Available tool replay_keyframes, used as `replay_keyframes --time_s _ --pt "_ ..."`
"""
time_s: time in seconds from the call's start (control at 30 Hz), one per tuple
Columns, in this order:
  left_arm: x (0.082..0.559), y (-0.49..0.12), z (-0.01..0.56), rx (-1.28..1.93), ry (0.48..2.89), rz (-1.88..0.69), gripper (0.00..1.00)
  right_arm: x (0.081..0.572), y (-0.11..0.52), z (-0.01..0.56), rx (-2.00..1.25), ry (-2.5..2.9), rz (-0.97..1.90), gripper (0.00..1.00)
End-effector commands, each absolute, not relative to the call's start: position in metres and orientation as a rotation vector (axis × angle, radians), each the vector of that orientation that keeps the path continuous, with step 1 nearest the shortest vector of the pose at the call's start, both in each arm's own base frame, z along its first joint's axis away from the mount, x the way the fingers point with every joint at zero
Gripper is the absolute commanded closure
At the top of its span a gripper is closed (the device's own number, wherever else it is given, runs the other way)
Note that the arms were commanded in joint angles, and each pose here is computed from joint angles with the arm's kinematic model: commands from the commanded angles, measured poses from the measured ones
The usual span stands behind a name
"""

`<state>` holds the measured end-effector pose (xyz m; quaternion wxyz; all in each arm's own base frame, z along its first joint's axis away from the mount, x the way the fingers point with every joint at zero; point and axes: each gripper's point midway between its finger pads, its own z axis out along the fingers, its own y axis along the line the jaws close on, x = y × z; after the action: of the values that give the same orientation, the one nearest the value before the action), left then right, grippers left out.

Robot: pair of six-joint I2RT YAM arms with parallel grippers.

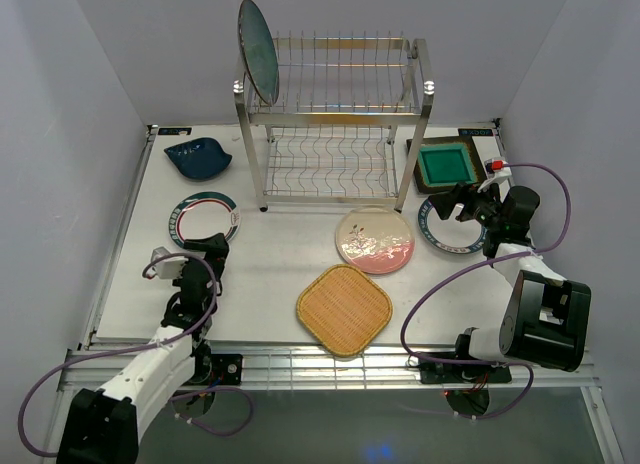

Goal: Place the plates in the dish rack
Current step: Pick up the plate at the center of the board.

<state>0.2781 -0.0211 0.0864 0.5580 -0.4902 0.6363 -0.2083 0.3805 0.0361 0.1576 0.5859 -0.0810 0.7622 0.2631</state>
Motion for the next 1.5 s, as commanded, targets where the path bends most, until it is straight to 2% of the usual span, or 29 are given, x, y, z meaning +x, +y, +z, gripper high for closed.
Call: replay_keyframes --time_s 0.0,0.5,1.47 --pt "0.277 -0.027 0.078 -1.138 1.541 -0.547 0.02 0.388 0.033 0.179 -0.212 1.73 0.606 0.1" --pt "0.283 -0.012 0.062 -1.255 1.536 -0.607 0.02 0.386 0.029 0.182 -0.203 1.721 0.604 0.1" --pt "0.276 0.009 0.004 -1.512 1.51 -0.556 0.05 0.387 0.028 0.179 -0.199 1.729 0.627 0.1"
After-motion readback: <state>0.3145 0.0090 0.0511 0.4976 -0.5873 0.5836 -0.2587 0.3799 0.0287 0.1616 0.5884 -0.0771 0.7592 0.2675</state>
